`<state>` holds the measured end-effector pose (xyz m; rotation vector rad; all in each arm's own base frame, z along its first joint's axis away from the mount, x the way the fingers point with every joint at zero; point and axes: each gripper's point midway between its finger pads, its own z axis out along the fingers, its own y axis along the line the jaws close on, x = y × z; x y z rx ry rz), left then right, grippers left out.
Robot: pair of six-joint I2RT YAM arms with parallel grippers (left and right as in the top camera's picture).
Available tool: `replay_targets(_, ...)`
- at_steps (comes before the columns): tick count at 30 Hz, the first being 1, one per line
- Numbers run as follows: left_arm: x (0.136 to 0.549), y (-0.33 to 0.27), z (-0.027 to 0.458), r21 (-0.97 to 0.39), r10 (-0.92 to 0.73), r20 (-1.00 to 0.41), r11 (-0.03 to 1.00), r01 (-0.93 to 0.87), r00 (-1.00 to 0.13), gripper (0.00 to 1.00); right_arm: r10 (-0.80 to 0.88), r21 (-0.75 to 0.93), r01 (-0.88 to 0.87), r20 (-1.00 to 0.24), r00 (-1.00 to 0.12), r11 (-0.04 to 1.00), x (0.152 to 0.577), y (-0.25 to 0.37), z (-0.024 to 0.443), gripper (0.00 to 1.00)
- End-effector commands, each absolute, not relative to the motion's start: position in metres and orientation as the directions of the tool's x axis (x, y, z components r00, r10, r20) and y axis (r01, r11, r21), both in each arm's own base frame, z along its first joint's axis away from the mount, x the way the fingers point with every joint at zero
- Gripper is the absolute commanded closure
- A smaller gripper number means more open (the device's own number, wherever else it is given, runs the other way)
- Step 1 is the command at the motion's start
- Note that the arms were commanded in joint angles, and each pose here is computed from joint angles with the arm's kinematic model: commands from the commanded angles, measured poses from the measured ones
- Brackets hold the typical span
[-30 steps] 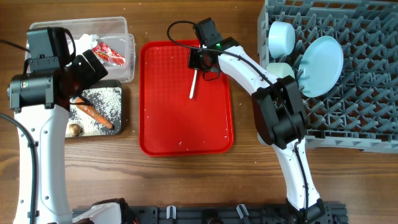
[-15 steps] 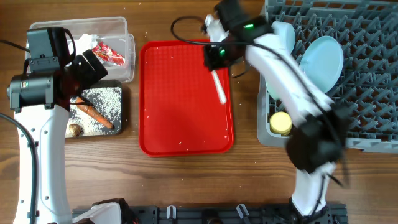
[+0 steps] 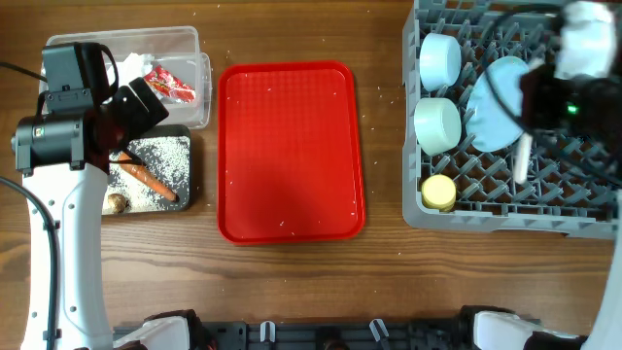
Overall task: Sort waste into correct bins and load items into the dishwasher rack
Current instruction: 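Carry the white spoon with the right gripper into the dish rack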
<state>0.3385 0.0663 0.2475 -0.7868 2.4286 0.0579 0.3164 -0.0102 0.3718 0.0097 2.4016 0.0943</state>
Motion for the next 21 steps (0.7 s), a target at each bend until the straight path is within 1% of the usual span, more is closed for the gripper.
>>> replay_targets(1,0.338,0.065,0.252,-0.146,-0.532,-0.546,0.821,-0.551,-0.648,0.0,0.332,0.085,0.362,-0.63,-0.702,0.928,0.309,-0.069,0.358,0.96)
replay_targets(2,0.338,0.065,0.252,-0.146,-0.532,-0.546,0.821,-0.551,-0.647,0.0,0.396,0.085,0.444,-0.62,-0.678,0.892,0.306,-0.082,0.352,0.96)
replay_targets(5,0.338,0.065,0.252,-0.146,-0.532,-0.546,0.821,-0.551,-0.647,0.0,0.603,0.086,0.691,-0.573,-0.555,0.718,0.29,-0.122,0.325,0.96)
replay_targets(7,0.338,0.065,0.252,-0.146,-0.532,-0.546,0.821,-0.551,-0.648,0.0,0.688,0.09,0.78,-0.539,-0.485,0.62,0.284,-0.137,0.303,0.96)
replay_targets(10,0.338,0.065,0.252,-0.146,-0.532,-0.546,0.821,-0.551,-0.648,0.0,0.792,0.108,0.869,-0.477,-0.381,0.483,0.277,-0.148,0.266,0.96)
replay_targets(13,0.338,0.065,0.252,-0.146,-0.532,-0.546,0.821,-0.551,-0.648,0.0,0.835,0.117,0.905,-0.448,-0.32,0.409,0.278,-0.154,0.234,0.95)
replay_targets(14,0.338,0.065,0.252,-0.146,-0.532,-0.546,0.821,-0.551,-0.648,0.0,0.871,0.163,0.932,-0.437,-0.225,0.323,0.284,-0.159,0.214,0.96)
replay_targets(15,0.338,0.065,0.252,-0.146,-0.532,-0.546,0.821,-0.551,-0.648,0.0,0.891,0.151,0.948,-0.409,-0.197,0.28,0.278,-0.158,0.192,0.96)
replay_targets(20,0.338,0.065,0.252,-0.146,-0.532,-0.546,0.821,-0.551,-0.648,0.0,0.898,0.132,0.955,-0.394,-0.195,0.265,0.275,-0.157,0.161,0.96)
replay_targets(21,0.338,0.065,0.252,-0.146,-0.532,-0.546,0.821,-0.551,-0.648,0.0,0.905,0.131,0.961,-0.385,-0.178,0.245,0.273,-0.156,0.153,0.96)
